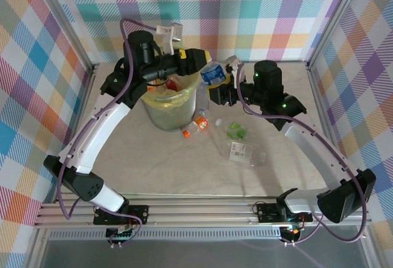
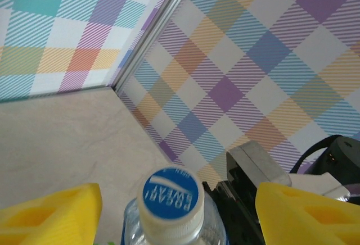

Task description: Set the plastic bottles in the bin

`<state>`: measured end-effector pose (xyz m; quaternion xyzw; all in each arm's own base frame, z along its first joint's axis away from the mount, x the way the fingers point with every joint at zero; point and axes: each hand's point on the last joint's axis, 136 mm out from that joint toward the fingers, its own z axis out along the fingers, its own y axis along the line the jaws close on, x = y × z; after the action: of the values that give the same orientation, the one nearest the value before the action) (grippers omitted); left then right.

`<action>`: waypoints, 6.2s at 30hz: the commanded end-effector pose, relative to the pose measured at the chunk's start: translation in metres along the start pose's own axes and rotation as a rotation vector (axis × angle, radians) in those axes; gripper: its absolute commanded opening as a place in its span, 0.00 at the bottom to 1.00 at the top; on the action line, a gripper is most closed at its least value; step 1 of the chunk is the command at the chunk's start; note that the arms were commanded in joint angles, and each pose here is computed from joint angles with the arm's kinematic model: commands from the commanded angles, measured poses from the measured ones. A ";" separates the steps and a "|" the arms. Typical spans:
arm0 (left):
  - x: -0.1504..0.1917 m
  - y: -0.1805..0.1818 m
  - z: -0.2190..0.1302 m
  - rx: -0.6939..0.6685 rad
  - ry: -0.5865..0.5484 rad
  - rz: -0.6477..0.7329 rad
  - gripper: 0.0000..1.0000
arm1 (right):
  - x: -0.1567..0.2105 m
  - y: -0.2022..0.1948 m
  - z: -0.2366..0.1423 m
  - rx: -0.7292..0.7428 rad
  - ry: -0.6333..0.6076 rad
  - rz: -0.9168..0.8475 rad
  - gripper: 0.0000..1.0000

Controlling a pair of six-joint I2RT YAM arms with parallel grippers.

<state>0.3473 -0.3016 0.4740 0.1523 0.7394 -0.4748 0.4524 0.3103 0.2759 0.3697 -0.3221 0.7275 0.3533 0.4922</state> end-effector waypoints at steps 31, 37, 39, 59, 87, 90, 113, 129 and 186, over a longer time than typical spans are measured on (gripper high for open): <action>-0.063 0.054 -0.038 -0.273 -0.179 0.106 0.00 | -0.035 0.010 0.001 0.002 -0.064 -0.007 1.00; -0.097 0.092 -0.063 -0.423 -0.185 0.123 0.00 | -0.049 -0.004 -0.003 0.090 -0.064 0.045 1.00; -0.099 0.110 -0.068 -0.474 -0.155 0.104 0.00 | -0.047 -0.017 0.001 0.155 -0.032 0.067 1.00; -0.031 0.241 -0.043 -0.564 0.169 -0.107 0.00 | 0.074 -0.173 0.062 0.517 0.327 0.574 1.00; -0.039 0.251 -0.023 -0.579 0.137 -0.038 0.74 | 0.177 -0.214 0.151 0.466 0.475 0.807 0.96; -0.047 0.236 -0.033 -0.588 0.113 -0.023 0.75 | 0.184 -0.215 0.156 0.455 0.490 0.820 0.94; -0.024 0.168 -0.124 -0.644 -0.128 -0.045 1.00 | 0.224 -0.214 0.204 0.387 0.551 0.828 0.81; -0.015 0.156 -0.145 -0.655 -0.183 -0.049 1.00 | 0.242 -0.242 0.204 0.567 0.598 0.767 0.70; -0.014 0.047 -0.010 -0.130 0.024 -0.019 0.99 | -0.051 0.016 0.042 0.005 -0.126 0.087 0.27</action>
<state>0.3825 -0.2616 0.4609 0.1087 0.7720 -0.4305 0.4548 0.3446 0.3199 0.3911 -0.2406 0.7406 0.3816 0.4981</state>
